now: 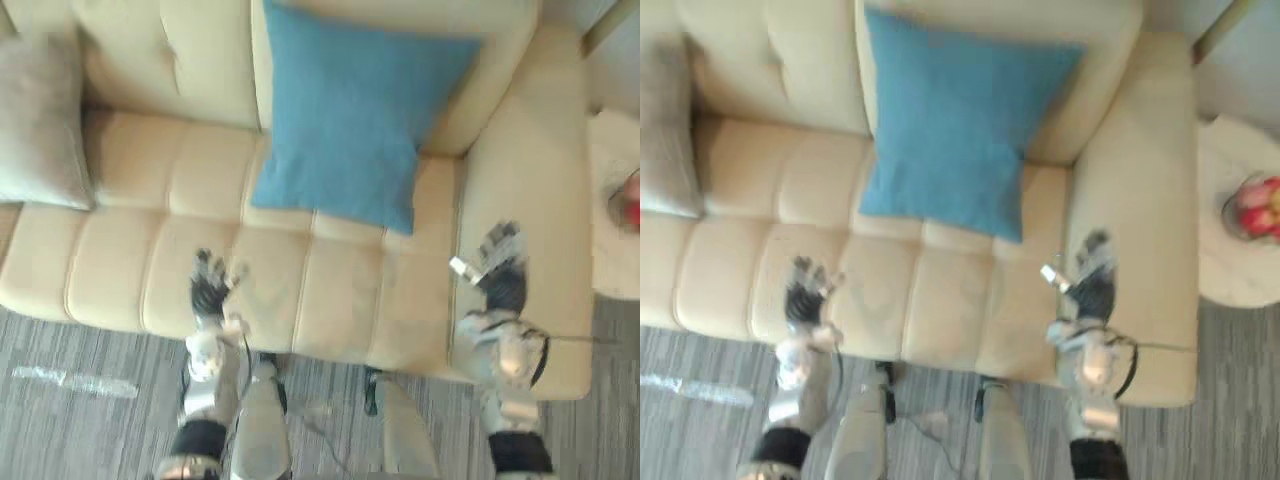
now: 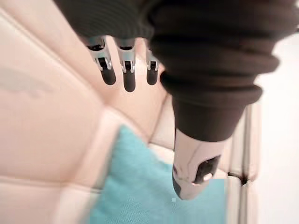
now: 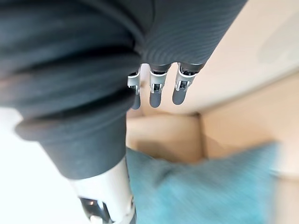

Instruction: Pick up cushions and gather them together orderly.

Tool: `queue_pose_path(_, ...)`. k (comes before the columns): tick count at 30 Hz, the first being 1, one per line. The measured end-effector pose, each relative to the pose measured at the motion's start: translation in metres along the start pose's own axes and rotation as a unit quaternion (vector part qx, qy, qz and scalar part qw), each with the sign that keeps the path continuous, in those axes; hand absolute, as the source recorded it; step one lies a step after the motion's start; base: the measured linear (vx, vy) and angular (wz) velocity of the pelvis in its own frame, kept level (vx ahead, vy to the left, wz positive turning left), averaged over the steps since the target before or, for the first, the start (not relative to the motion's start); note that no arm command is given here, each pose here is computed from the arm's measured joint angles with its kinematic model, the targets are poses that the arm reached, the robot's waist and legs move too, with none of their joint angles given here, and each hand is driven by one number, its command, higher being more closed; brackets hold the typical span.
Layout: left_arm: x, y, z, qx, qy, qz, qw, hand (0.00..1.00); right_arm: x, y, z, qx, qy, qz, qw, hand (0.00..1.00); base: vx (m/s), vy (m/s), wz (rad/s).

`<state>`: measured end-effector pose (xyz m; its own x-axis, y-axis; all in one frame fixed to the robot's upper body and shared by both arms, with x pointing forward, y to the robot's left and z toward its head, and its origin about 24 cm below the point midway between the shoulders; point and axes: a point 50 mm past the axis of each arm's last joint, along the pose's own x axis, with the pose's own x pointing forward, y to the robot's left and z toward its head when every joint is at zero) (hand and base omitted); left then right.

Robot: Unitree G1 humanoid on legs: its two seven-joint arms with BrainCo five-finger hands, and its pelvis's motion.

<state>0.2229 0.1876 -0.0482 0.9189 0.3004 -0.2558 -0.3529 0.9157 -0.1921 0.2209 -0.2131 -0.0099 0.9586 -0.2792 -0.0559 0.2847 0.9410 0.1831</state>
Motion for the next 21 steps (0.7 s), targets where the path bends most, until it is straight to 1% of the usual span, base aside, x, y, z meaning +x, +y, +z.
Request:
queue_pose_path(1,-0.005,0.004,-0.013,0.008,0.028,0.006,1.0,0.0,-0.007,-0.002,-0.015,0.001,0.034,-0.006,0.999,0.0,0.07,0.015,0.03)
queue_pose_path(2,-0.016,0.011,-0.035,0.03,0.076,0.014,0.997,0.0,-0.02,-0.006,-0.039,-0.002,0.091,-0.017,0.996,0.0,0.07,0.015,0.02)
queue_pose_path(5,-0.044,0.026,-0.082,0.062,0.19,0.035,0.979,0.0,-0.057,-0.016,-0.087,-0.01,0.213,-0.038,0.976,0.0,0.06,0.017,0.02)
queue_pose_path(7,-0.06,0.032,-0.099,0.076,0.239,0.039,0.967,0.0,-0.076,-0.019,-0.107,-0.008,0.268,-0.046,0.962,0.0,0.03,0.008,0.05)
queue_pose_path(10,-0.071,0.037,-0.113,0.097,0.277,0.03,0.956,0.0,-0.101,-0.021,-0.13,-0.012,0.341,-0.058,0.938,0.0,0.05,0.003,0.16)
queue_pose_path(11,-0.072,0.037,-0.115,0.106,0.283,0.022,0.953,0.0,-0.106,-0.022,-0.134,-0.023,0.357,-0.055,0.932,0.0,0.02,0.0,0.22)
queue_pose_path(15,-0.072,0.038,-0.117,0.111,0.295,0.017,0.949,0.0,-0.104,-0.022,-0.139,-0.03,0.373,-0.054,0.926,0.0,0.02,-0.025,0.4)
queue_pose_path(17,-0.069,0.04,-0.115,0.12,0.295,0.015,0.948,0.0,-0.099,-0.016,-0.14,-0.026,0.375,-0.048,0.925,0.0,-0.01,-0.013,0.48)
queue_pose_path(19,-0.061,0.035,-0.111,0.116,0.288,0.015,0.95,0.0,-0.093,-0.012,-0.14,-0.041,0.379,-0.036,0.924,0.0,-0.02,0.05,0.07)
queue_pose_path(20,-0.064,0.035,-0.113,0.113,0.294,0.016,0.949,0.0,-0.094,-0.013,-0.14,-0.044,0.378,-0.034,0.924,0.0,-0.08,0.153,-0.46)
queue_pose_path(21,-0.071,0.028,-0.12,0.103,0.308,0.009,0.946,0.0,-0.093,-0.016,-0.139,-0.059,0.377,-0.027,0.924,0.0,-0.11,0.199,-0.46)
